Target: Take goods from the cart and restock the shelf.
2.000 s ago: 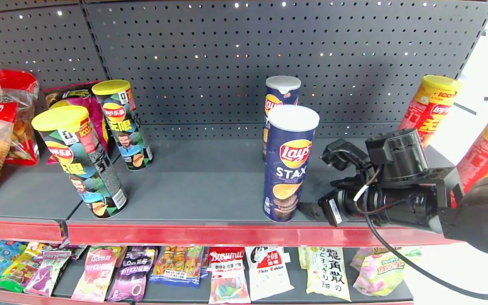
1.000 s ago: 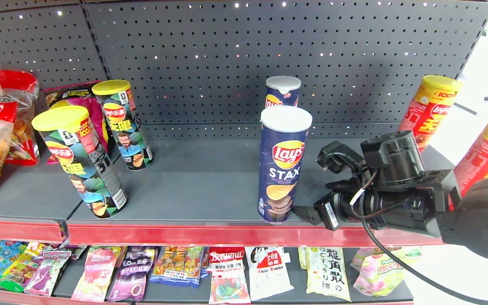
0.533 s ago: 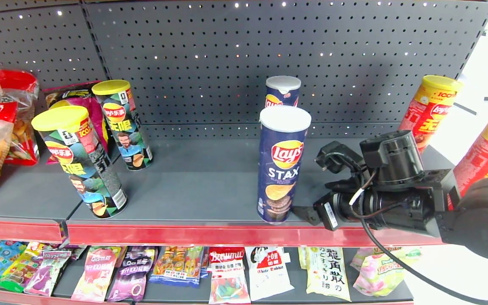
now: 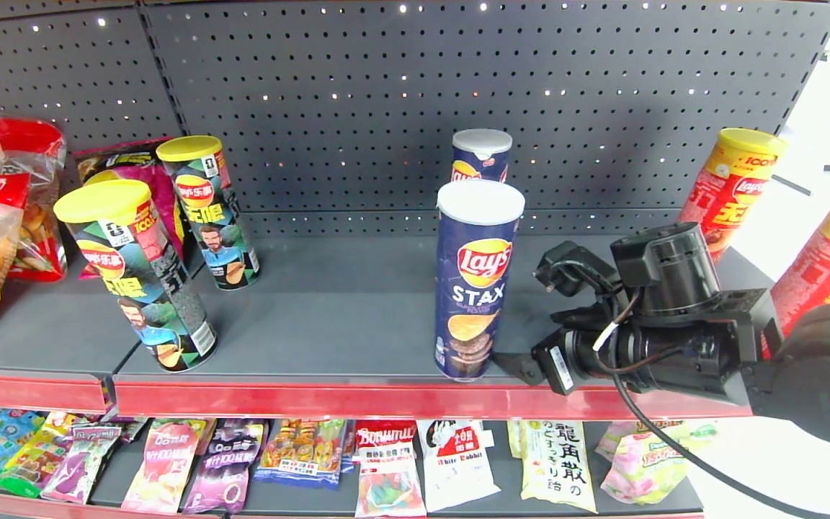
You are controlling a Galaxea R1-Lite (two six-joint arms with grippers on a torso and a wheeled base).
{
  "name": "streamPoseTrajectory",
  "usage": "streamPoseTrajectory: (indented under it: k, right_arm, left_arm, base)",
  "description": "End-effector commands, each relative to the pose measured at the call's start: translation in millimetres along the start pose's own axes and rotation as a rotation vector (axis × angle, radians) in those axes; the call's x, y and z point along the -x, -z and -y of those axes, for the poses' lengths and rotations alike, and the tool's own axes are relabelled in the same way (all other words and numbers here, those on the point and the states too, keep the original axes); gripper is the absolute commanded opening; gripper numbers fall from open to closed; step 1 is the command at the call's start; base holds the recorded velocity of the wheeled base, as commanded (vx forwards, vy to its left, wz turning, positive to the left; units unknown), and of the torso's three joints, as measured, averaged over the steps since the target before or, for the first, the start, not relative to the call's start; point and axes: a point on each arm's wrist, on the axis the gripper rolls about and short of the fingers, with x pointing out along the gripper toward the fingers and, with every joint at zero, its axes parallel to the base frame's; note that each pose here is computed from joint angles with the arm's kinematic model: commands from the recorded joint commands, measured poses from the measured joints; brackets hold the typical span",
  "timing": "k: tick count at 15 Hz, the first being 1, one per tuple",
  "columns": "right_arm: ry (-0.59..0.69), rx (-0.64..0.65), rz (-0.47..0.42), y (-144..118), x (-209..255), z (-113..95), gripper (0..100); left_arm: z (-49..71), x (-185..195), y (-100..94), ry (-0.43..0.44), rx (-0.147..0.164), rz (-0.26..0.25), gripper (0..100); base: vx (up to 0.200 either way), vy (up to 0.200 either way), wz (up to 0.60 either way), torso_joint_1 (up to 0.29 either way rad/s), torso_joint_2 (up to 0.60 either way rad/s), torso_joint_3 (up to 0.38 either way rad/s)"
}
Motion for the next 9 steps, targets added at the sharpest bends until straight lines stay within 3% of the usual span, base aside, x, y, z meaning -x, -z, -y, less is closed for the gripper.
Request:
streamPoseTrajectory:
  k: [1, 5, 9]
  right_arm:
    - [0.025, -0.003, 0.021, -2.6, 7.7, 1.9, 100]
    - [0.066, -0.015, 0.057, -5.7, 23.3, 4.6, 100]
    - [0.065, -0.012, 0.099, 11.1, 64.4, 5.7, 100]
  left_arm:
    - [0.0, 0.0, 0.0, 0.0, 0.0, 0.0, 100]
    - [0.0, 0.0, 0.0, 0.0, 0.0, 0.0, 100]
    - [0.0, 0.0, 0.0, 0.0, 0.0, 0.0, 100]
  base:
    - [0.0, 0.0, 0.0, 0.0, 0.0, 0.0]
    - [0.0, 0.0, 0.0, 0.0, 0.0, 0.0]
    - [0.0, 0.0, 0.0, 0.0, 0.0, 0.0]
